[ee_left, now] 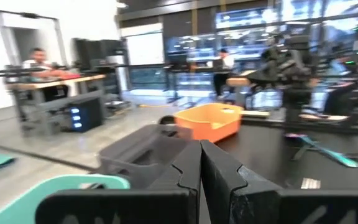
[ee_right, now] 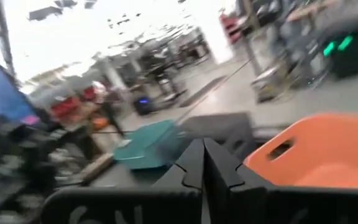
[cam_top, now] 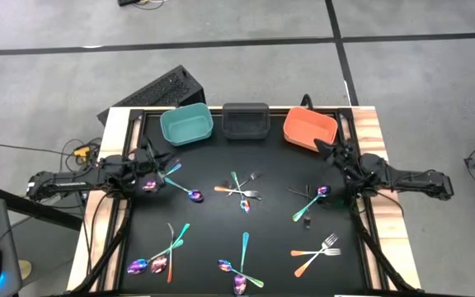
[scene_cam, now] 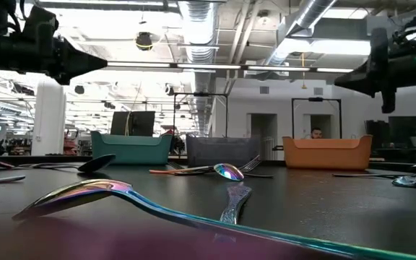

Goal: Sort silverware by color (type)
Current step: Put the blue spoon into the orange bin

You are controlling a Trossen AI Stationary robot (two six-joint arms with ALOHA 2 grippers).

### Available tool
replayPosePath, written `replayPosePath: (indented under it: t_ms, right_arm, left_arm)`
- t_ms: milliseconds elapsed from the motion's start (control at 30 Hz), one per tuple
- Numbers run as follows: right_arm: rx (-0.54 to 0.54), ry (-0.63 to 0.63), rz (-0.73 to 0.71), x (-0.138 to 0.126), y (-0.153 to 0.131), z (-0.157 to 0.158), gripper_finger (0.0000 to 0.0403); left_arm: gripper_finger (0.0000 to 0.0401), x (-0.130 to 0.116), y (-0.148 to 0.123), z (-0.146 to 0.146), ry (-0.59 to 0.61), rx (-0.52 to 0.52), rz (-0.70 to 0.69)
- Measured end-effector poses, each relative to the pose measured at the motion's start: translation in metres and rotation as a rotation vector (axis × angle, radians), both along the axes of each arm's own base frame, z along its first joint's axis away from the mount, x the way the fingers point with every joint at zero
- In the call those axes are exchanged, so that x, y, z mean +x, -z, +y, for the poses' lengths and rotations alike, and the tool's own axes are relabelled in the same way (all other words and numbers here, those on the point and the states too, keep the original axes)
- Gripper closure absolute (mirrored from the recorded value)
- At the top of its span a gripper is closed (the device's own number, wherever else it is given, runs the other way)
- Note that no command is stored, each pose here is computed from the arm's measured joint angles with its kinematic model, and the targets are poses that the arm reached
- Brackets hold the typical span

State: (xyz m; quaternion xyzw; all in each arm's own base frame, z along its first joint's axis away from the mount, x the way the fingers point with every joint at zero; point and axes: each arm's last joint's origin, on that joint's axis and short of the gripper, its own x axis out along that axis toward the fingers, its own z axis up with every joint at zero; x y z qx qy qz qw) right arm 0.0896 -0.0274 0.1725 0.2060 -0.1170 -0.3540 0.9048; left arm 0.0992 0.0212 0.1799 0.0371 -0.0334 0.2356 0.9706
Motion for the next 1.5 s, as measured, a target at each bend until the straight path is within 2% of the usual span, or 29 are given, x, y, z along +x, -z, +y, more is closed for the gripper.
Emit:
replayPosePath:
  t_ms: [100, 200, 367, 467, 633, 800, 900, 1033, 1133, 1200, 1333, 1433, 1500]
  right_arm:
    - [-0.006, -0.022, 0.013, 0.001, 0.0, -0.001, 0.0381]
    - [0.069, -0.137, 0.046, 0.004, 0.0, 0.0, 0.0381]
    - [0.21, -0.266, 0.203, 0.017, -0.001, 0.005, 0.0381]
    - [0.303, -0.3, 0.346, 0.026, -0.008, 0.009, 0.0381]
    - [0.41, -0.341, 0.709, 0.042, -0.034, 0.018, 0.0381]
    - [0.336, -0.368, 1.133, 0.059, -0.053, 0.023, 0.0364]
    - [0.291, -0.39, 1.291, 0.07, -0.052, 0.023, 0.0337]
    - [0.321, -0.395, 1.381, 0.08, -0.038, 0.022, 0.0293]
    - [0.387, -0.466, 1.471, 0.082, -0.027, 0.028, 0.0261]
    - [0.393, -0.508, 1.524, 0.084, -0.022, 0.031, 0.0244]
    - [0.335, -0.595, 1.588, 0.087, -0.016, 0.04, 0.0231]
    - [0.27, -0.646, 1.603, 0.093, -0.012, 0.047, 0.0233]
    - [0.22, -0.681, 1.639, 0.096, -0.008, 0.052, 0.0239]
  left_arm:
    - [0.0401, -0.001, 0.0, 0.001, -0.043, 0.038, 0.025]
    - [0.0401, -0.001, -0.002, 0.002, -0.085, 0.092, 0.032]
    - [0.0401, -0.005, -0.011, 0.006, -0.205, 0.214, 0.014]
    - [0.0401, -0.006, -0.015, 0.009, -0.247, 0.245, -0.004]
    - [0.0401, -0.009, -0.016, 0.015, -0.313, 0.228, -0.019]
    - [0.0401, -0.011, -0.013, 0.022, -0.383, 0.2, -0.039]
    - [0.0401, -0.012, -0.012, 0.025, -0.384, 0.171, -0.062]
    - [0.0401, -0.013, -0.015, 0.029, -0.401, 0.142, -0.111]
    - [0.0401, -0.014, -0.014, 0.033, -0.459, 0.105, -0.124]
    - [0.0401, -0.015, -0.011, 0.036, -0.504, 0.078, -0.112]
    - [0.0401, -0.013, -0.001, 0.041, -0.521, 0.051, -0.003]
    - [0.0401, -0.01, 0.006, 0.043, -0.502, 0.075, 0.102]
    - [0.0401, -0.009, 0.004, 0.044, -0.512, 0.076, 0.091]
